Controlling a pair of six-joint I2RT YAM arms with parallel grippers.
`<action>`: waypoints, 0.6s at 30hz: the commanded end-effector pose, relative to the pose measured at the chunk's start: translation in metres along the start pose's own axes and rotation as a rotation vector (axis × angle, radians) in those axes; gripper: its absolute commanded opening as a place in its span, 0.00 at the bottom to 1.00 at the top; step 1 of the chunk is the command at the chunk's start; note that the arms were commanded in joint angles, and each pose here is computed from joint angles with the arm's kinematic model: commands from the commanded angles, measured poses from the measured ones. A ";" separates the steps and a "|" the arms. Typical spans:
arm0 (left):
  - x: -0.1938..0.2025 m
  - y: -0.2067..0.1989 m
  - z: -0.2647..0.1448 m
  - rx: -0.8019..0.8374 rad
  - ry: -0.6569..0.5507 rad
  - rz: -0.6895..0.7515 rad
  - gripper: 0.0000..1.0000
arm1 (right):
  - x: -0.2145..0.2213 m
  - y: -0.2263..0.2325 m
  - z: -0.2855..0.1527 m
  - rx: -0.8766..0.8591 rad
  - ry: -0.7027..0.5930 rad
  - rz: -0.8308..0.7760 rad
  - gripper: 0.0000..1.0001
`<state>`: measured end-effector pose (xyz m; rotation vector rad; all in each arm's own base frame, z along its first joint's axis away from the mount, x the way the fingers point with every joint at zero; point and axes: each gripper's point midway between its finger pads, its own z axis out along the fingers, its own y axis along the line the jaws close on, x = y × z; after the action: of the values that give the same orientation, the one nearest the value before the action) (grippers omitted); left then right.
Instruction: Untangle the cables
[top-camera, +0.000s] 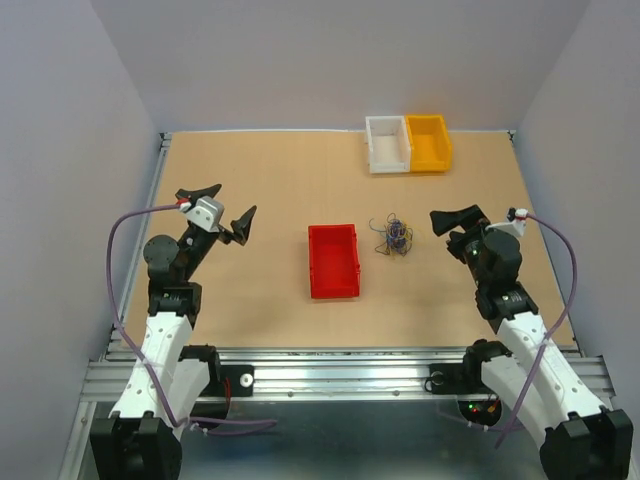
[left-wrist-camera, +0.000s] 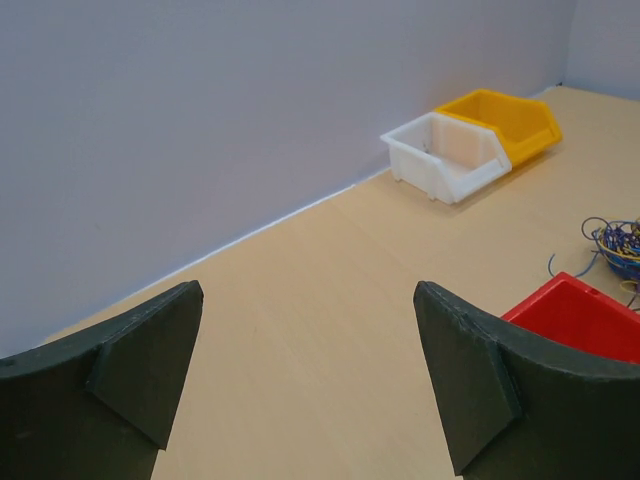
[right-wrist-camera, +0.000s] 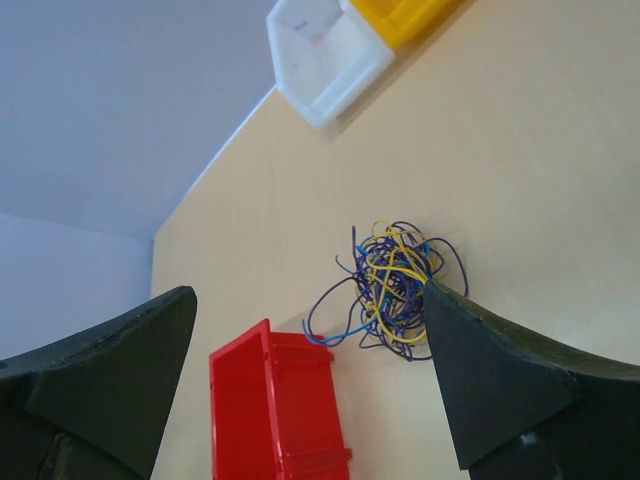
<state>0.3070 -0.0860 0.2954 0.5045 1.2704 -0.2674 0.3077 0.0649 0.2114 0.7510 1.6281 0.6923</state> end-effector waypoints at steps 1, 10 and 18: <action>-0.001 -0.014 0.012 0.128 -0.008 0.008 0.99 | -0.004 0.013 0.011 -0.020 0.019 -0.091 1.00; 0.037 -0.068 0.036 0.309 0.123 0.033 0.99 | 0.063 0.011 0.042 -0.086 0.342 -0.326 0.98; 0.055 -0.117 0.039 0.460 0.216 0.052 0.99 | 0.099 0.008 0.060 -0.050 0.393 -0.453 0.86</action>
<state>0.2998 -0.1974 0.2124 0.9258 1.4532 -0.5335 0.3298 0.1396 0.1176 0.2777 2.1261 0.5964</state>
